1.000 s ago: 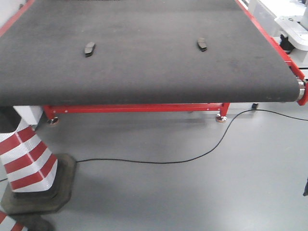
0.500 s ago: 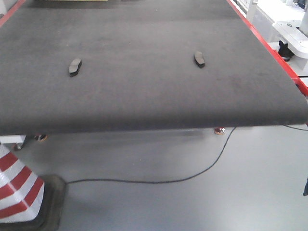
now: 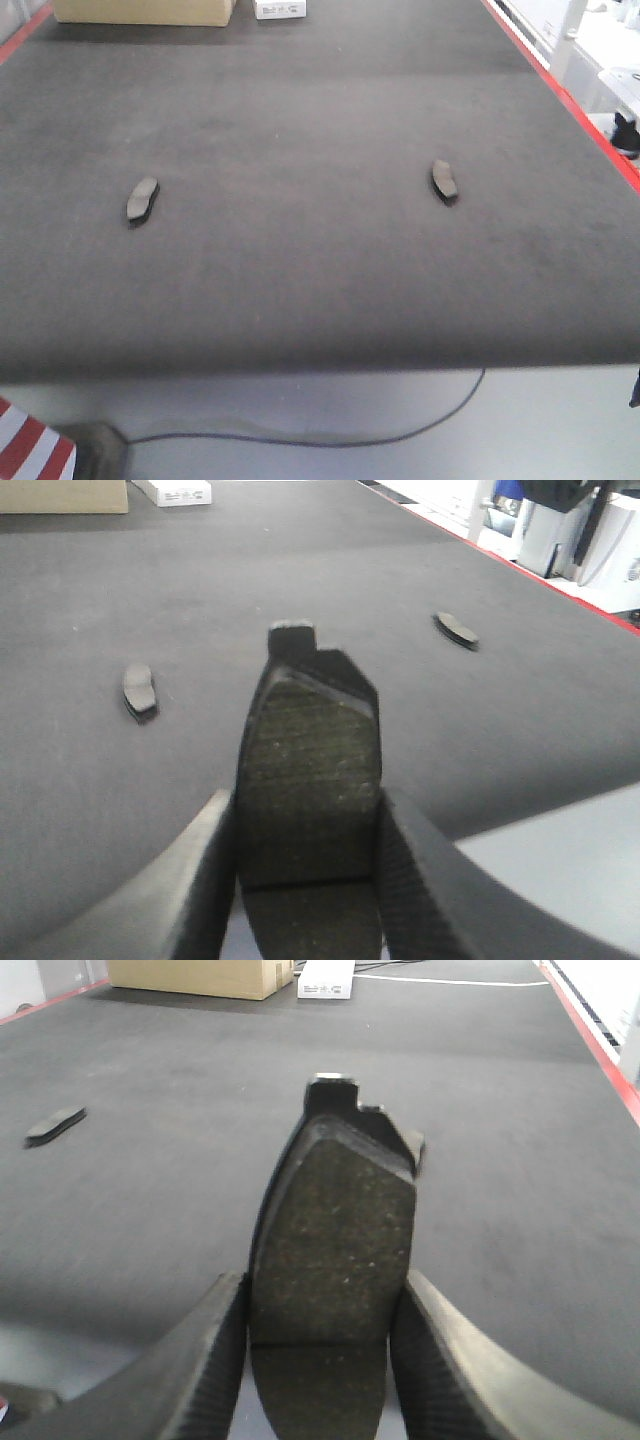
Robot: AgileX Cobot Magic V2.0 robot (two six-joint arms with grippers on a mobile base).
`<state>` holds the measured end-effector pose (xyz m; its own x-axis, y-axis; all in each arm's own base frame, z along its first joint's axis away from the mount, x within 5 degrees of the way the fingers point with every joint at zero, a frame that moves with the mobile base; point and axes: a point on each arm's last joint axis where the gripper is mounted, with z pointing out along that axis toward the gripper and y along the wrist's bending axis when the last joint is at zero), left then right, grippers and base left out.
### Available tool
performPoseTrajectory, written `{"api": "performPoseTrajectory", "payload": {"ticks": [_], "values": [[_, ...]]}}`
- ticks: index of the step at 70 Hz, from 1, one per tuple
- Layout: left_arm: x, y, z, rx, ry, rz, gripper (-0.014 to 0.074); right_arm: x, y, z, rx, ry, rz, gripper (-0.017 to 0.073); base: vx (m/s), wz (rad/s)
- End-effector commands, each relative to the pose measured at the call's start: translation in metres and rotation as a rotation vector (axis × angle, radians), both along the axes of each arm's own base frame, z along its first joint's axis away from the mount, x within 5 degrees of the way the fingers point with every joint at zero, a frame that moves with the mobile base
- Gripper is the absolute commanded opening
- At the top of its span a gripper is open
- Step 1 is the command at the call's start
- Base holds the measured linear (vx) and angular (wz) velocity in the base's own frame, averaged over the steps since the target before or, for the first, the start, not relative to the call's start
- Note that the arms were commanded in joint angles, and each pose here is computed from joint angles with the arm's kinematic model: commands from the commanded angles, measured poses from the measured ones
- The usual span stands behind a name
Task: Move and align brake pads A on conveyor
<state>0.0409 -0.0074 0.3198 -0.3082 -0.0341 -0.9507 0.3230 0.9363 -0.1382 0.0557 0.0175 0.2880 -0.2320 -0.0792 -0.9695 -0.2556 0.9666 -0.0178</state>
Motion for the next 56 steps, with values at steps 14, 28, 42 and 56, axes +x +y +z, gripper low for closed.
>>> {"api": "performPoseTrajectory", "payload": {"ticks": [14,28,42,56], "values": [[0.0013,-0.0021,0.0173,-0.043,-0.103,-0.016,-0.0006,0.0017,-0.0014,0.0174,0.014,-0.116,-0.019,-0.0002,0.34,0.05],[0.0012,-0.0022,0.0171,-0.045,-0.101,-0.017,-0.0006,0.0017,-0.0014,0.0174,0.016,-0.115,-0.019,-0.0002,0.29,0.02],[0.0012,-0.0022,0.0171,-0.045,-0.101,-0.017,-0.0006,0.0017,-0.0014,0.0174,0.016,-0.115,-0.019,-0.0002,0.24,0.01],[0.0012,-0.0022,0.0171,-0.045,-0.101,-0.017,-0.0006,0.0017,-0.0014,0.0174,0.016,-0.115,-0.019,-0.0002,0.21,0.04]]}}
